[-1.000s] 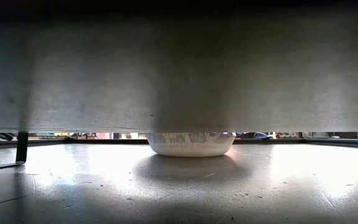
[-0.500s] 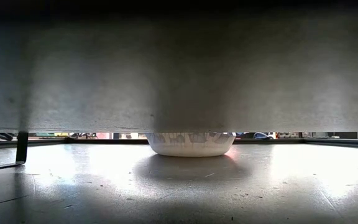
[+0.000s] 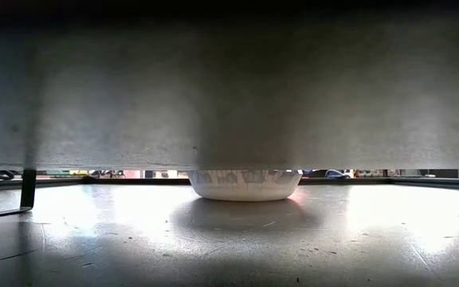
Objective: Place and stack bowls onto a shelf
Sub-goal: Stack the large white bowl on top of the large white bowl on the shelf
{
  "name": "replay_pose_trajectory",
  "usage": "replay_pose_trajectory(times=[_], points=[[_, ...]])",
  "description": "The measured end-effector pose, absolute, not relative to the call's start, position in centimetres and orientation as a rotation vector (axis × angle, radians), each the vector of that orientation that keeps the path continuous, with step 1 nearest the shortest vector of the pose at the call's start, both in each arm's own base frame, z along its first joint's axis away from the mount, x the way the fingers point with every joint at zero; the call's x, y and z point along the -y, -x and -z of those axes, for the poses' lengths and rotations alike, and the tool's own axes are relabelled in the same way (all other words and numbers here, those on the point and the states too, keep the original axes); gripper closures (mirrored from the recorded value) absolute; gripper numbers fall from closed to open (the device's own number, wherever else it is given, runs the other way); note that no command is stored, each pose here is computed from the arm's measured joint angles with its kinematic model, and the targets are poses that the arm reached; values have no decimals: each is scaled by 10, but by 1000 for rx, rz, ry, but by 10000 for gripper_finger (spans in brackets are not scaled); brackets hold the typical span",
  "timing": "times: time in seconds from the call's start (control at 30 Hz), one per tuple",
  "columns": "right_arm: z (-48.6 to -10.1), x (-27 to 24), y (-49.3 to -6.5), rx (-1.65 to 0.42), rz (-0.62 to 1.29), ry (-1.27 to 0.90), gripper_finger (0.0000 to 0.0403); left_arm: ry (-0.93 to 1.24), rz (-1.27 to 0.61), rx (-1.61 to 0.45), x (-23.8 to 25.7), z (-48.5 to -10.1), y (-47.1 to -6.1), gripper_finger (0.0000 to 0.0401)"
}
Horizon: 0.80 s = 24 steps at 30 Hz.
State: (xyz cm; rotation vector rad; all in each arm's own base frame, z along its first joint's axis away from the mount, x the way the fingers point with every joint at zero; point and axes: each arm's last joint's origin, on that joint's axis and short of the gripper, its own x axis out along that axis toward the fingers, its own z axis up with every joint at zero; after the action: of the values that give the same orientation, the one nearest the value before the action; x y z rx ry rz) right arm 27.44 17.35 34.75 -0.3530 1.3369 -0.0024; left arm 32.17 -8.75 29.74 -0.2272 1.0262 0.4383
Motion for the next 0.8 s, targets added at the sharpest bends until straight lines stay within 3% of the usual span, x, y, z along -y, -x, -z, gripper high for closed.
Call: replay_pose_trajectory(times=[0.53,0.8], points=[[-348,-173,-274,-1338,-36,401,278,478,-537,-1072,25,-215,-325,241],[-348,-173,-274,-1338,-45,412,278,562,-518,-1036,16,-195,-325,241]])
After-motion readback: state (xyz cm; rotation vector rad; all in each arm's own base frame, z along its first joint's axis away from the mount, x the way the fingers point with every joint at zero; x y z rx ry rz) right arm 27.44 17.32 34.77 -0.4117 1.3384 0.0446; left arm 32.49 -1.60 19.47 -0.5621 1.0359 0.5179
